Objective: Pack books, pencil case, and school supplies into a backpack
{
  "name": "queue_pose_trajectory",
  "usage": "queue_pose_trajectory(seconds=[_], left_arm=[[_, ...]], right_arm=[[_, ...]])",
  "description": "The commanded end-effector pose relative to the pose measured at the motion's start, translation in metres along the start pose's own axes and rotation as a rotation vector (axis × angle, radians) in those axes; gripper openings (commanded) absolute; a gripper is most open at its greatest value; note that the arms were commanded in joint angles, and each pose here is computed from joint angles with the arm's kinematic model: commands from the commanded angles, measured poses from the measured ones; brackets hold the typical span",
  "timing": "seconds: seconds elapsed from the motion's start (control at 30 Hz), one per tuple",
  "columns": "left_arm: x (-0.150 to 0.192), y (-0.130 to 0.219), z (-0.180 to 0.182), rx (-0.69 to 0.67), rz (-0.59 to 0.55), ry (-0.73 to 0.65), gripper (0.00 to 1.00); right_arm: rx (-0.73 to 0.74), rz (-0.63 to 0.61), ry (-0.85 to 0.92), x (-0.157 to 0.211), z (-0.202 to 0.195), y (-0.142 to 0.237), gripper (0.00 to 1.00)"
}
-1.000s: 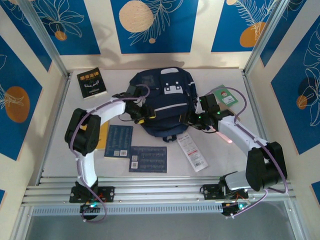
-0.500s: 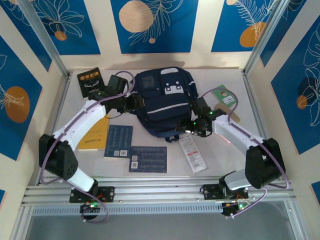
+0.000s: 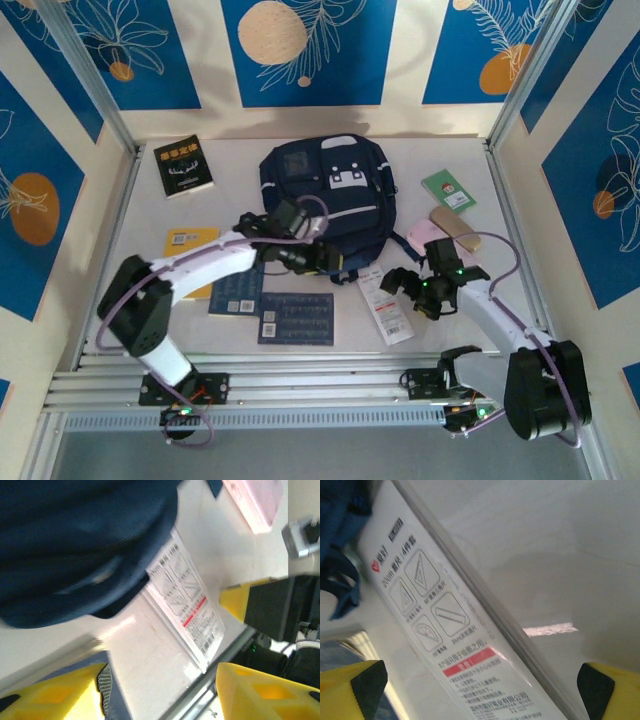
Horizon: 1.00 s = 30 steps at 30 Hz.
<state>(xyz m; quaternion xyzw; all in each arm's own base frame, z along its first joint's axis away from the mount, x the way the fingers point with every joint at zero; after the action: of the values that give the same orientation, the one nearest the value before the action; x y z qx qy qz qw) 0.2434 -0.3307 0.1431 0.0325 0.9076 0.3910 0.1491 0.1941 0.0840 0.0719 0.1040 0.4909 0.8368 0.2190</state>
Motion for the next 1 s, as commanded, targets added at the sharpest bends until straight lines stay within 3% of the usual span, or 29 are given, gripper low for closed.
queue_pose_trajectory(seconds=[0.0, 0.2, 0.47, 0.77, 0.97], left_arm=[[0.008, -0.027, -0.031, 0.138, 0.068, -0.021, 0.57], [0.026, -0.068, -0.03, 0.144, 0.171, 0.014, 0.55], [0.033, -0.103, -0.011, 0.11, 0.215, 0.105, 0.5], [0.029, -0.121, -0.005, 0.078, 0.241, 0.118, 0.3], [0.032, -0.123, 0.0, 0.066, 0.251, 0.123, 0.22]], right_arm=[[-0.185, 0.039, -0.033, -0.005, 0.016, -0.001, 1.0], [-0.185, 0.128, -0.043, -0.005, 0.012, -0.013, 0.97], [-0.207, 0.181, -0.033, 0.004, 0.02, -0.021, 0.94], [-0.334, 0.281, -0.039, 0.012, 0.043, -0.02, 0.83], [-0.367, 0.299, -0.04, 0.013, 0.049, -0.018, 0.73]])
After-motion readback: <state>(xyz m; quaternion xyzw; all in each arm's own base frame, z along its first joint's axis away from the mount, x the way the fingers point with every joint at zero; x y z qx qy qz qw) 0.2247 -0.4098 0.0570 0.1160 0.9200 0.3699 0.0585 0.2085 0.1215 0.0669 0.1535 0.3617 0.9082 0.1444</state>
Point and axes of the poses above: each hand's point on the last joint's axis, 136 mm out from that joint toward the fingers, its own y axis back along the fingers, its own z axis along the line the jaws close on, x = y × z, the point moved 3 cm from there along y, back along the fingers, and after that the axes turned 2 degrees about -y, right-handed, at the moved point
